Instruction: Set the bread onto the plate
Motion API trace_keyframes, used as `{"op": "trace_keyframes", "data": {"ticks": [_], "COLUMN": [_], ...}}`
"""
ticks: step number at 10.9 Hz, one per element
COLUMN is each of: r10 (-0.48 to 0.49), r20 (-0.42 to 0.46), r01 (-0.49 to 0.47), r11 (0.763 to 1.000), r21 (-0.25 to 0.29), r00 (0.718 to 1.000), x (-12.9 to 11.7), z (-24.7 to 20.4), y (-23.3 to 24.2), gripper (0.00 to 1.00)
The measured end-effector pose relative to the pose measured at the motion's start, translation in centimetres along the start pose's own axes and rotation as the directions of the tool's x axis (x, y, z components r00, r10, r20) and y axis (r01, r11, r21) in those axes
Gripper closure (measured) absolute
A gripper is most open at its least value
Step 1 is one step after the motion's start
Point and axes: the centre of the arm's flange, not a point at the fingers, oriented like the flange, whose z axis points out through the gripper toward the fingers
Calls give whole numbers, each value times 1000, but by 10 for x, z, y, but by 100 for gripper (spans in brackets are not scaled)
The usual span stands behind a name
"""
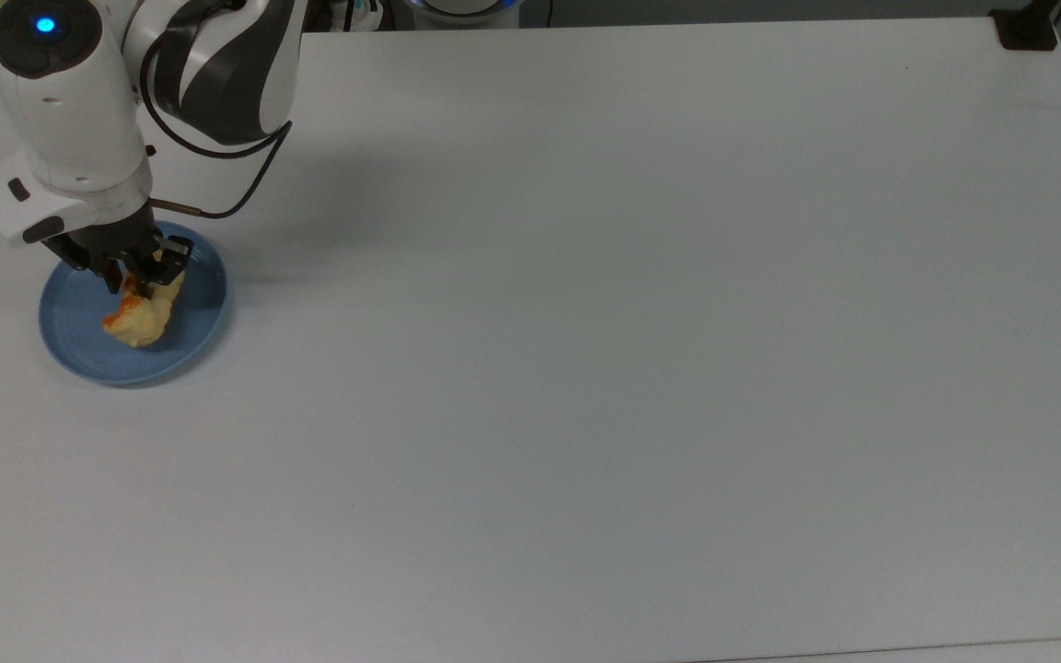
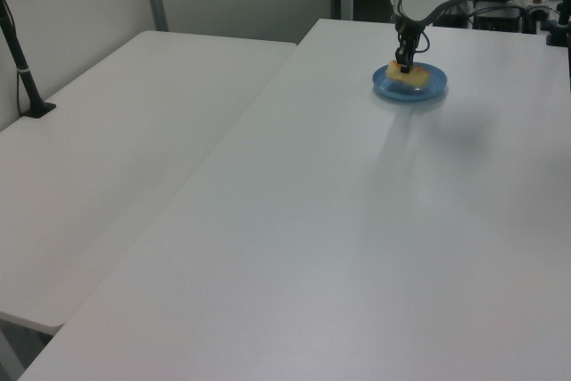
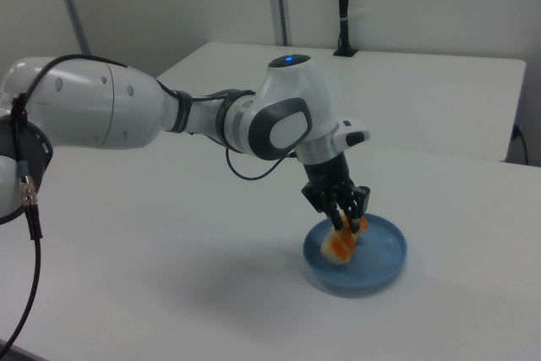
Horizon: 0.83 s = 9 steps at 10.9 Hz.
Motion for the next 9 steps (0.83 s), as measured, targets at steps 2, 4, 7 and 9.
{"op": "trace_keyframes", "data": {"ticks": [2, 4, 7, 9], "r10": [54, 93, 95, 33], "r20": [-22, -20, 48, 91], "r01": [-54, -93, -100, -50], "r11": [999, 995, 987, 981], "r21": [-1, 25, 129, 188], "r00": [998, 995, 994, 995], "x": [3, -3, -35, -67], "z": [-13, -59, -178, -247], "y": [2, 7, -22, -58], "gripper": [38, 9, 0, 0]}}
